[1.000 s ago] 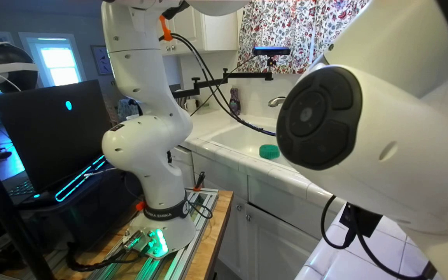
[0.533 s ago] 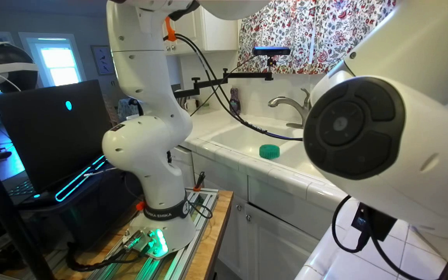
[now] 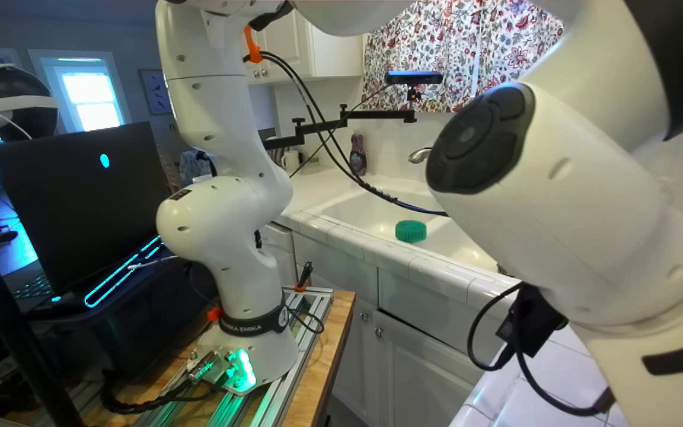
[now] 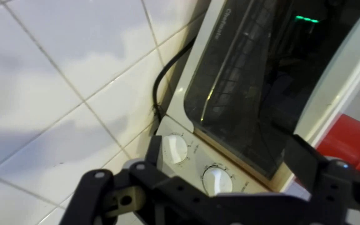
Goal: Close the door of the oven
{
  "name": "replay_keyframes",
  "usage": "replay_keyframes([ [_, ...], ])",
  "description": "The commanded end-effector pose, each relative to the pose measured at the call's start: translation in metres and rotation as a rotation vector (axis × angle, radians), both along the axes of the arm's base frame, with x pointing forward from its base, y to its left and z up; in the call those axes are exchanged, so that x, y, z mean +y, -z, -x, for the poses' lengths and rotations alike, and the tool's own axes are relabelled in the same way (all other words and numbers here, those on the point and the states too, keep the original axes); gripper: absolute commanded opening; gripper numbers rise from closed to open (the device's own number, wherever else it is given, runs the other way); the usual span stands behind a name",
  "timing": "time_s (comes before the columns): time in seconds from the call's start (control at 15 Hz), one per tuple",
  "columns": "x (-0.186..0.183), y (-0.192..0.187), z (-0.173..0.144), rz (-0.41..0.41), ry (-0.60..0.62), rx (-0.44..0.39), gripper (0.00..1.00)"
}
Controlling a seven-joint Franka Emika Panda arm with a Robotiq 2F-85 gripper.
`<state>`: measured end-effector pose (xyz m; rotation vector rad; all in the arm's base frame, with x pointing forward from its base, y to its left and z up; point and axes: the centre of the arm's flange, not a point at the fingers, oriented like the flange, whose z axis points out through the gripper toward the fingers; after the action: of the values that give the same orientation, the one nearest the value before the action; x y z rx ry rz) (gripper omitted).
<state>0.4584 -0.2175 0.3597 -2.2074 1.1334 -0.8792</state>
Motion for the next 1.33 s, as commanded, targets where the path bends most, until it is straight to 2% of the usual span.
replay_keyframes([
  [0.0, 0.029, -0.023, 0.049, 0.092, 0.060, 0.101, 1.00],
  [0.13, 0.044, -0.030, 0.066, 0.167, 0.039, 0.166, 1.00],
  [0.53, 0.091, -0.036, 0.100, 0.337, -0.149, 0.350, 1.00],
  [0.8, 0.098, -0.047, 0.093, 0.466, -0.232, 0.417, 1.00],
  [1.07, 0.115, -0.096, 0.102, 0.546, -0.320, 0.515, 1.00],
  [1.27, 0.138, -0.137, 0.120, 0.599, -0.387, 0.533, 1.00],
])
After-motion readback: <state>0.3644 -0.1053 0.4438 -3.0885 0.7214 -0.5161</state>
